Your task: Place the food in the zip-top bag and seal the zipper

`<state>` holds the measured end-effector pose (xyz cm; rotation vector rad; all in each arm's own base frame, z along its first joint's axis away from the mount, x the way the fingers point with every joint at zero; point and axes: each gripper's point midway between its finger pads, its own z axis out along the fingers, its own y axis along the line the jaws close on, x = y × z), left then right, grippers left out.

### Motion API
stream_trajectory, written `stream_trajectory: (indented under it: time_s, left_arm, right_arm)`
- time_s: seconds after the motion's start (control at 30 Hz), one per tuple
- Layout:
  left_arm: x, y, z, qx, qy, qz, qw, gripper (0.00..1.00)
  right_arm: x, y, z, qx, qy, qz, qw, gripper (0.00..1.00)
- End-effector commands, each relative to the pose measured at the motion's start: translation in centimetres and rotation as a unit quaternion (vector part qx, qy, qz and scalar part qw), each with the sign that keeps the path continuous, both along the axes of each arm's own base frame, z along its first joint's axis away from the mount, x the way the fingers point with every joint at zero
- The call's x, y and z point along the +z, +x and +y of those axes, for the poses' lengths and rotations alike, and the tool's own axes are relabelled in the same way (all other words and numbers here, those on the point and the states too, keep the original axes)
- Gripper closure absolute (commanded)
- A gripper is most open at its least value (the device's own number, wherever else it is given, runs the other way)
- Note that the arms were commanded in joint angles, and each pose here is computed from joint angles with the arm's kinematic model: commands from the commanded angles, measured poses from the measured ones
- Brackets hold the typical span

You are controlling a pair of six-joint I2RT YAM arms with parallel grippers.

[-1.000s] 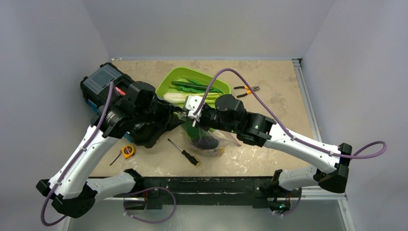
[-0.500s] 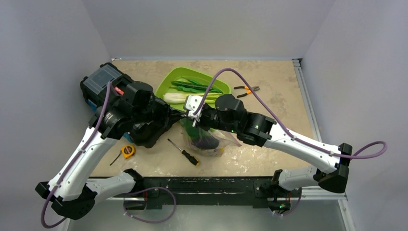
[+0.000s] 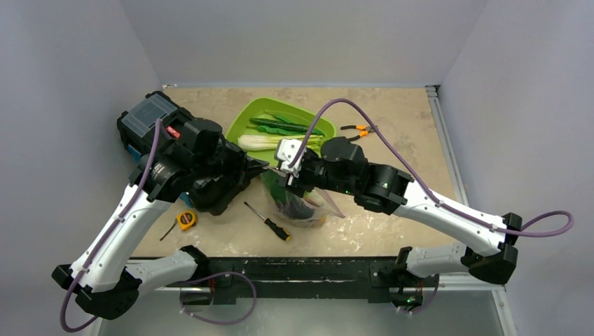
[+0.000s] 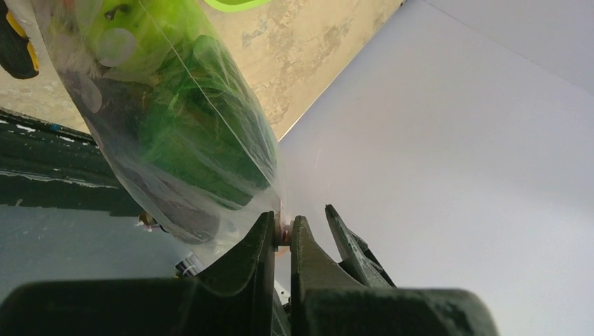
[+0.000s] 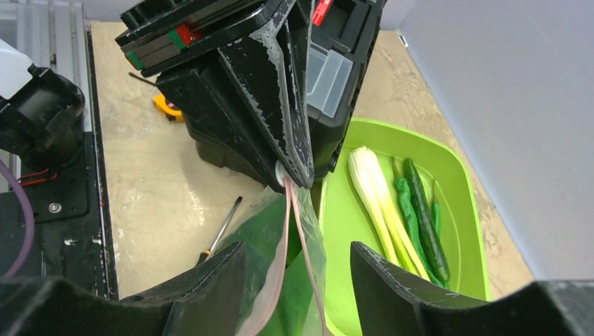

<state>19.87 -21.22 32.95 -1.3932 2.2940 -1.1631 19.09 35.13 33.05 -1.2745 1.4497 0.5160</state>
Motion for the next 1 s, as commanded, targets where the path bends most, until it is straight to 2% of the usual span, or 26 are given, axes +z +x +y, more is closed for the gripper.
stream_trajectory:
  time_s: [0.0,0.13,0.23,0.3,0.37,0.43,0.57,0.7,0.77,0.93,0.97]
  left_arm:
    - [1.3,0.3,0.1,0.006,-0.013,-0.017,1.000,1.00]
    - [1.3,0.2,0.1,0.006,-0.014,-0.014,1.000,1.00]
    - [1.4,0.1,0.0,0.004,-0.018,-0.012,1.000,1.00]
    - [1.5,0.1,0.0,0.003,-0.018,-0.012,1.000,1.00]
    - [1.5,0.1,0.0,0.003,-0.018,-0.011,1.000,1.00]
    - [1.4,0.0,0.0,0.003,-0.017,-0.009,1.000,1.00]
    - [1.5,0.1,-0.1,0.002,-0.019,-0.011,1.000,1.00]
    - [1.7,0.0,-0.1,0.000,-0.018,-0.012,1.000,1.00]
    - [1.7,-0.1,0.0,0.000,-0.018,-0.012,1.000,1.00]
    - [1.7,-0.1,0.0,0.000,-0.019,-0.013,1.000,1.00]
    - [1.6,-0.2,0.0,-0.001,-0.018,-0.012,1.000,0.96]
  right_arm:
    - [1.1,-0.3,-1.5,-0.013,0.011,-0.009,1.000,0.47]
    - [1.3,0.1,-1.5,-0.024,0.015,-0.010,1.000,0.65]
    - [1.0,0.1,-1.2,-0.020,0.011,-0.008,1.000,0.70]
    - [0.9,0.0,-0.9,-0.014,0.011,-0.006,1.000,0.64]
    - [1.1,-0.1,-0.7,-0.009,0.019,-0.005,1.000,0.47]
    - [1.3,-0.3,-0.5,-0.005,0.027,-0.004,1.000,0.39]
    - [0.7,-0.1,0.3,-0.003,0.027,0.008,1.000,0.36]
    - [-0.3,0.1,1.0,-0.007,0.022,0.021,0.999,0.36]
    - [-0.7,0.1,1.2,-0.007,0.016,0.026,1.000,0.41]
    - [-1.3,-0.5,0.8,0.002,0.009,0.037,0.999,0.71]
    - [-1.3,-0.4,0.6,-0.002,0.008,0.036,0.999,0.75]
